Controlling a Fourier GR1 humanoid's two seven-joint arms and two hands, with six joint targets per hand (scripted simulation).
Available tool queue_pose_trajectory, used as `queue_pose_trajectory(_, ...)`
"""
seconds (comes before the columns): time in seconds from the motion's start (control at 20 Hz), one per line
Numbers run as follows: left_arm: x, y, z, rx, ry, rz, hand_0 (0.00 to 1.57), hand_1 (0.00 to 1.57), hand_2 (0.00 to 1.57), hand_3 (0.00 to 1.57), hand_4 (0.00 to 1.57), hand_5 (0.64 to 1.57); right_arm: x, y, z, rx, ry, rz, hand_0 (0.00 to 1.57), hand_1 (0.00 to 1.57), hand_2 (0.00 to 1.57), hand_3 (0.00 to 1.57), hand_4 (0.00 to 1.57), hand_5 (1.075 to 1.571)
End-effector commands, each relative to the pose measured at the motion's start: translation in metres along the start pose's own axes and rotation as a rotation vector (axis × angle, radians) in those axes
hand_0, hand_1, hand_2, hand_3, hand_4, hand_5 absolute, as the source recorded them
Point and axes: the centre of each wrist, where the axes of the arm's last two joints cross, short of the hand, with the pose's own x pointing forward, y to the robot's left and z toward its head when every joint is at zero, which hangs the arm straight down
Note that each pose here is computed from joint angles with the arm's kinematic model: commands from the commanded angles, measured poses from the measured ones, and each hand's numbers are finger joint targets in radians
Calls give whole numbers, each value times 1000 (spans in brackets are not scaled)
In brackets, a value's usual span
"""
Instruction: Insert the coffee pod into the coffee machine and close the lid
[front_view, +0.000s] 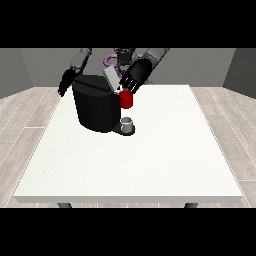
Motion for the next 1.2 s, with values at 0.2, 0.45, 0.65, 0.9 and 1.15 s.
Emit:
queue_pose_trajectory(0.2, 6, -10, -7, -38, 5, 13, 1200, 1200, 1245, 1209, 439, 1571, -10, -14, -1, -3, 34, -7, 0, 0, 0, 0, 223, 1571)
queue_pose_trajectory(0.45, 14, -18, -10, -2, -54, -34, 1169, 1169, 1235, 1200, 422, 1571, 5, -13, -15, -57, -17, -10, 0, 0, 0, 0, 36, 1571)
queue_pose_trajectory(0.65, 0, 22, 3, 22, -4, -23, 1216, 1216, 1259, 1200, 417, 1571, -1, 5, 0, -15, -23, 8, 0, 0, 0, 0, 165, 1571)
queue_pose_trajectory(0.9, 11, -2, -8, 9, -35, -14, 1207, 1207, 1244, 1206, 356, 1571, -2, -7, -6, -25, 25, 0, 0, 0, 0, 0, 104, 1571)
queue_pose_trajectory(1.15, 4, 13, -2, 54, -42, -11, 1189, 1189, 1207, 1172, 362, 1571, 5, 1, -5, -28, 1, 14, 0, 0, 0, 0, 0, 1571)
